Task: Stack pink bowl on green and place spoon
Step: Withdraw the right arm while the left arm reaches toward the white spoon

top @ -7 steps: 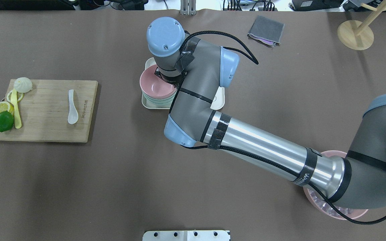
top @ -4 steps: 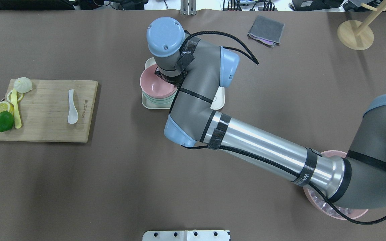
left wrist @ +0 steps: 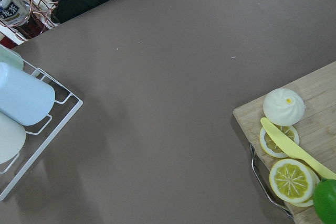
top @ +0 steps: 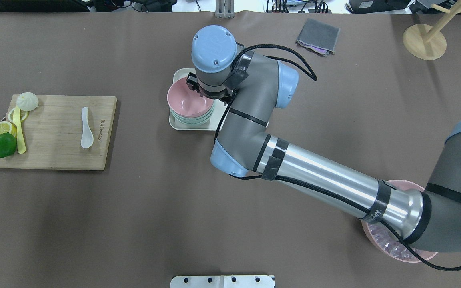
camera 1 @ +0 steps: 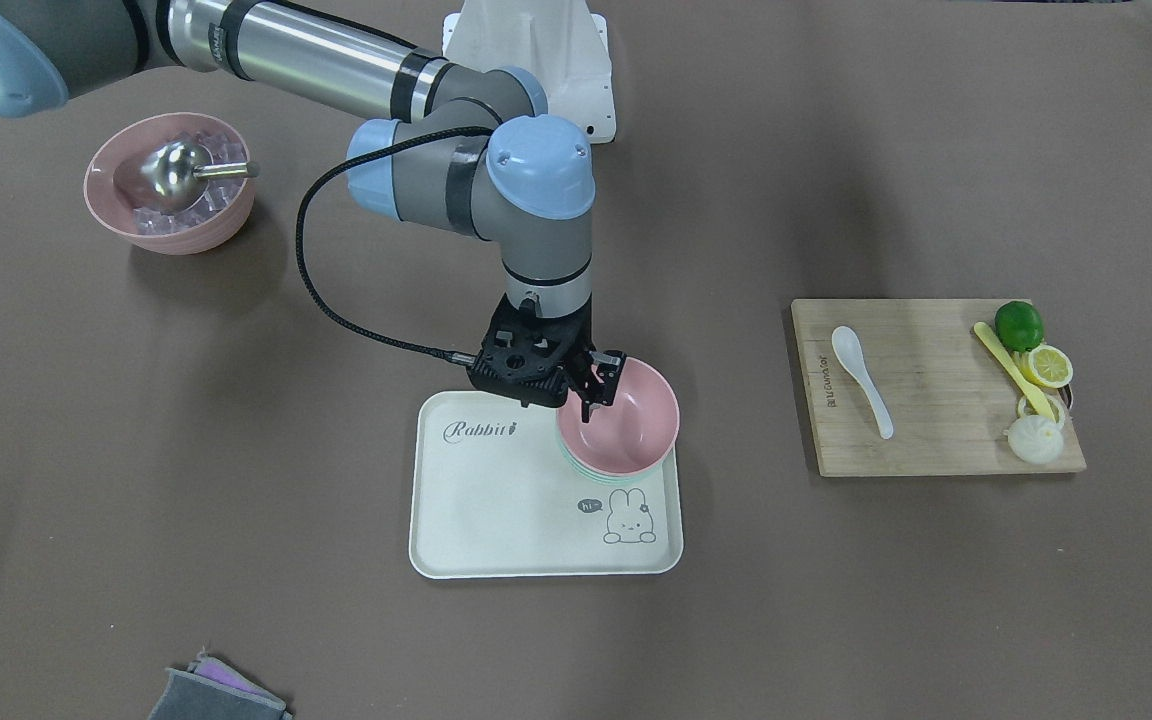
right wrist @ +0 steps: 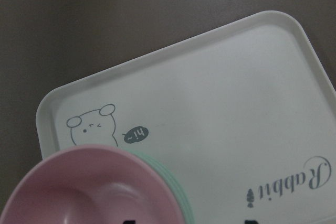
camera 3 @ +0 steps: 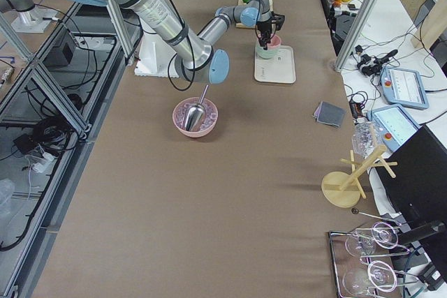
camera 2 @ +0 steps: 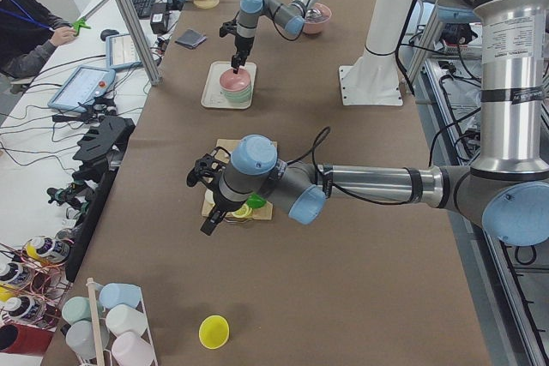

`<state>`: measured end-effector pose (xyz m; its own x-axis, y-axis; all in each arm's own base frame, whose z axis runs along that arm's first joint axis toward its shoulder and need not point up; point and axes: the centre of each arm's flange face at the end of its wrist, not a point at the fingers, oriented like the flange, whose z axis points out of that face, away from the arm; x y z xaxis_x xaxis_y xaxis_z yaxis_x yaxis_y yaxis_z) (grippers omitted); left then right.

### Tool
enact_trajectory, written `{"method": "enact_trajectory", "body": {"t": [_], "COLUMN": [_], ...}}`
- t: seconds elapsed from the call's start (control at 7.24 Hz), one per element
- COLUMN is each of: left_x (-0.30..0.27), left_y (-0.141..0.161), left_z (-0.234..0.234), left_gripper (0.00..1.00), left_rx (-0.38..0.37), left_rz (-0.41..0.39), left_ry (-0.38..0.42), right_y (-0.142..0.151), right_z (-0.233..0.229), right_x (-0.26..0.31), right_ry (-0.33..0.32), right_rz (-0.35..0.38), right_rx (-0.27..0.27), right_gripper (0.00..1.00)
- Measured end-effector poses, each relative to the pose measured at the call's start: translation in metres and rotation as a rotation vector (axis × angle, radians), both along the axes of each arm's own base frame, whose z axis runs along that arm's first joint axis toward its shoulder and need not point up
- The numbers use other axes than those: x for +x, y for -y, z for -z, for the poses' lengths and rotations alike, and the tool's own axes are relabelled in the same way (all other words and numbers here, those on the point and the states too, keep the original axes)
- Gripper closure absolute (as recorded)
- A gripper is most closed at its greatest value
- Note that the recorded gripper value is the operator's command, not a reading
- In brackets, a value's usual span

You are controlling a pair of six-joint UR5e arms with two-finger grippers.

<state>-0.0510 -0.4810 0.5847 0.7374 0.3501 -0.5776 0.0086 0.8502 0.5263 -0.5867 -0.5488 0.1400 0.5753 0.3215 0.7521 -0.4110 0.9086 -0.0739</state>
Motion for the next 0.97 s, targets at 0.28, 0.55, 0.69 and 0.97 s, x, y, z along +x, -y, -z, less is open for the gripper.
{"method": "enact_trajectory", "body": {"t": [0.28,0.55,0.69,0.97], "left_x": [0.041,0.110,0.152,0.251], "left_y": [0.015,0.027,0.033,0.042], "left_z": [0.020,0.050,0.067,0.103], "left_gripper": [0.02,0.02,0.02,0.03], "left_rx": [-0.107,-0.211,-0.264,-0.324], "left_rz": [0.066,0.119,0.153,0.240], "left_ry": [-0.094,-0.217,-0.254,-0.281], "right_y": [0.006,0.031,0.049,0.077], "right_z": [-0.055,-0.114,-0.146,-0.213], "right_x": [0.069,0.158,0.209,0.320], "right_ry": [-0.040,-0.110,-0.135,-0.155], "right_rz": [0.041,0.114,0.184,0.332], "right_rx": [0.100,0.192,0.224,0.290], "right_gripper": [0.00,0.00,0.00,0.00]}}
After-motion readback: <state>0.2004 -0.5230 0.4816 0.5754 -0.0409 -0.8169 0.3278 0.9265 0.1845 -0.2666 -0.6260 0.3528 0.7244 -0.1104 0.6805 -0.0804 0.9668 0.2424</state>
